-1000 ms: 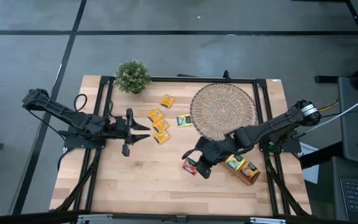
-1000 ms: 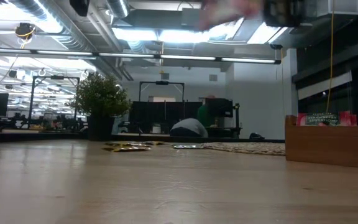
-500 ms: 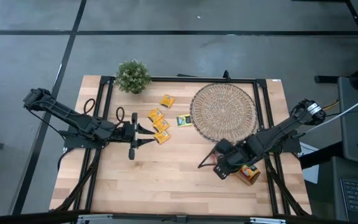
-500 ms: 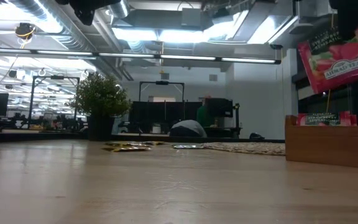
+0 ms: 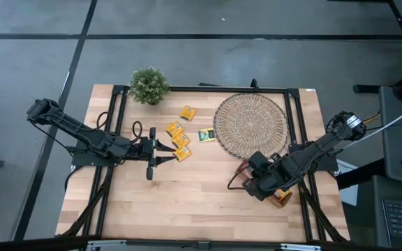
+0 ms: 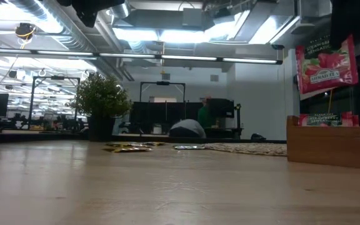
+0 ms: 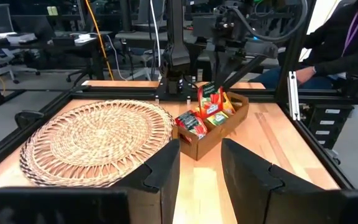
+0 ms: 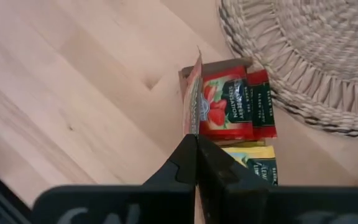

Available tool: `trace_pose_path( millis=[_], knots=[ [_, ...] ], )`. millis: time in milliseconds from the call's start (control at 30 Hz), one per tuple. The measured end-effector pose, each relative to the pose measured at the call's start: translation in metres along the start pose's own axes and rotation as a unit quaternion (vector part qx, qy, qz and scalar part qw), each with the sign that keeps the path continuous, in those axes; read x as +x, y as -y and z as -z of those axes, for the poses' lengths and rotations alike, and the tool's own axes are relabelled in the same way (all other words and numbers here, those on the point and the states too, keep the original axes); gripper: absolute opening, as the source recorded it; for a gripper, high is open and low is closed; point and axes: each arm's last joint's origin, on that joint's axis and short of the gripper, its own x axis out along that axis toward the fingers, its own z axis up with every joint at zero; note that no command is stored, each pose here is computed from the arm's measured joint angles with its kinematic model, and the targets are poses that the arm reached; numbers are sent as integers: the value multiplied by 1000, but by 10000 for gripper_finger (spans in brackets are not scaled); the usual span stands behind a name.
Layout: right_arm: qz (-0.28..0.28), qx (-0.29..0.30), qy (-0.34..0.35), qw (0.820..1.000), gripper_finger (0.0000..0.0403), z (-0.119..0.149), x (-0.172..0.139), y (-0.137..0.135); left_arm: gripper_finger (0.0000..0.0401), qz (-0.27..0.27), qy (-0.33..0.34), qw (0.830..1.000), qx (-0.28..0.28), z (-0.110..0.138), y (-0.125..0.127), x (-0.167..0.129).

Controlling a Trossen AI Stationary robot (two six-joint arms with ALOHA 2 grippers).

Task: Pick & Place Tea
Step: Put the red tea bag into the left slot of the wooden organizer

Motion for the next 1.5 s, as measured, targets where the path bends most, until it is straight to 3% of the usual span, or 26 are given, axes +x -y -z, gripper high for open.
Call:
trace_pose_path(
  millis=[1033,1500],
  knots=[
    [21,-5,11,1000,5,0,0,4,114,-1,4,1000,0,-1,0,0],
    [50,8,10,999,5,15,40,14,113,-5,4,1000,4,-1,0,0]
  ],
)
